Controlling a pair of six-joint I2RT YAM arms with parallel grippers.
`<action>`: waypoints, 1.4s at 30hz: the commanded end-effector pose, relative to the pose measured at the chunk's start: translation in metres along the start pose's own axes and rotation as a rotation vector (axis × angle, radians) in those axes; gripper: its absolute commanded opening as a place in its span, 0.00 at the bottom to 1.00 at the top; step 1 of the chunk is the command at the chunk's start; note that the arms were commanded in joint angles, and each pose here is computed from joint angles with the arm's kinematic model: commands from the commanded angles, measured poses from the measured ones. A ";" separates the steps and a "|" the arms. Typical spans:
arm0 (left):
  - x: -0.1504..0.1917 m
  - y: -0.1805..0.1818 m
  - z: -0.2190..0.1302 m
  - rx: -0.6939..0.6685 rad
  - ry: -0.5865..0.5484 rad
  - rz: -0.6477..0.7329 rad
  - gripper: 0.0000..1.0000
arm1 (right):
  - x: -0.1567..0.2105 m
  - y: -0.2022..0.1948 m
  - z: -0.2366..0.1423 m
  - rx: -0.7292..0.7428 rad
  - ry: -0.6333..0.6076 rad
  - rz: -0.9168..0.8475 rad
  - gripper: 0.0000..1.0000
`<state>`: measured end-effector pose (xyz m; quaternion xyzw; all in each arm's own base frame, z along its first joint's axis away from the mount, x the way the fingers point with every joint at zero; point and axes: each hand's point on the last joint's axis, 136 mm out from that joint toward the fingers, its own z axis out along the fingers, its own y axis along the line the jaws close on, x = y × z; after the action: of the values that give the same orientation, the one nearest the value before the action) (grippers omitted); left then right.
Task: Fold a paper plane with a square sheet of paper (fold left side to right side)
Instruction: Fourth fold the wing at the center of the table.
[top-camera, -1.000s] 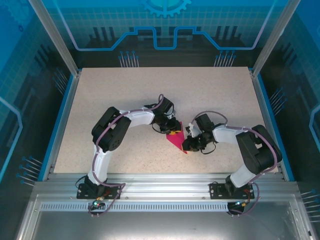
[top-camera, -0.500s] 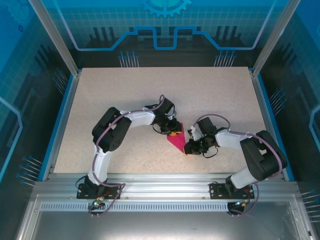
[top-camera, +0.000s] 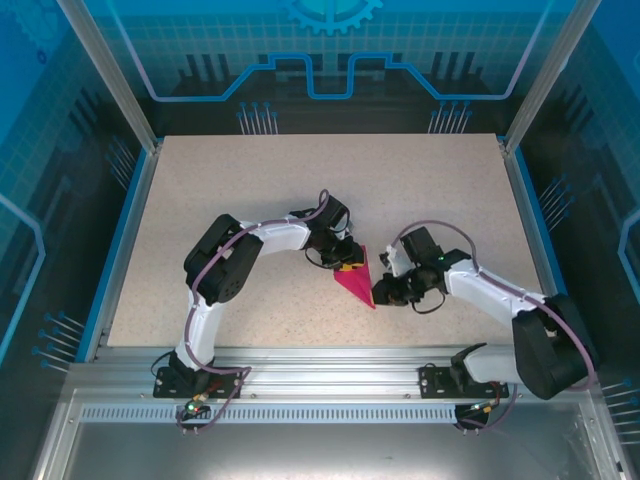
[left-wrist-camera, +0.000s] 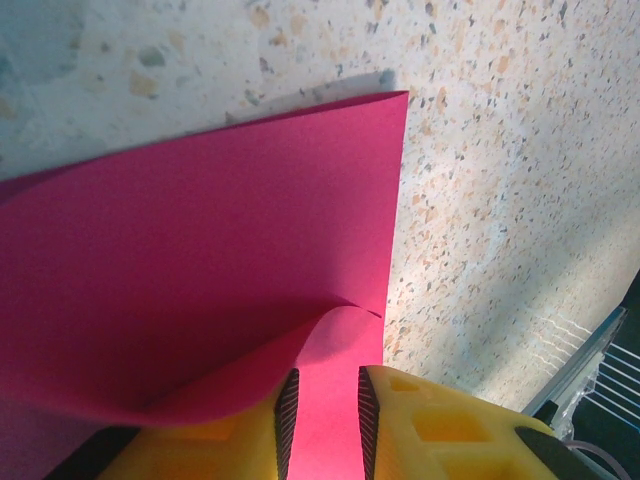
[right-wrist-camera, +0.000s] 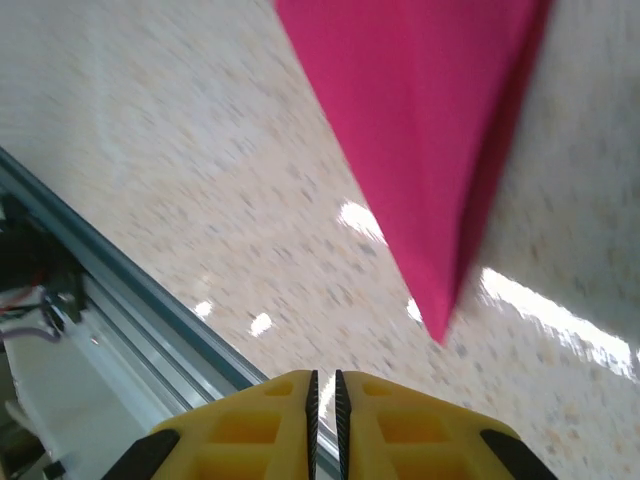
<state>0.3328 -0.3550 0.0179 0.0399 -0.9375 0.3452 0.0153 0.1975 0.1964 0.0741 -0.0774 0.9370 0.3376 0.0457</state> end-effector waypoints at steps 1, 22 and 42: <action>0.010 0.046 0.008 -0.140 0.012 -0.067 0.29 | -0.019 0.009 0.001 -0.011 -0.033 -0.011 0.15; -0.015 0.039 -0.006 -0.111 -0.035 -0.045 0.31 | 0.029 -0.081 0.058 0.279 0.218 0.159 0.11; -0.086 0.069 -0.034 -0.108 -0.102 -0.029 0.32 | 0.040 -0.088 0.057 0.310 0.243 0.172 0.10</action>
<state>0.3734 -0.3229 0.0203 0.0385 -0.9363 0.3483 0.0217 0.2229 0.1965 0.0063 -0.0434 0.9603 0.2756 -0.0032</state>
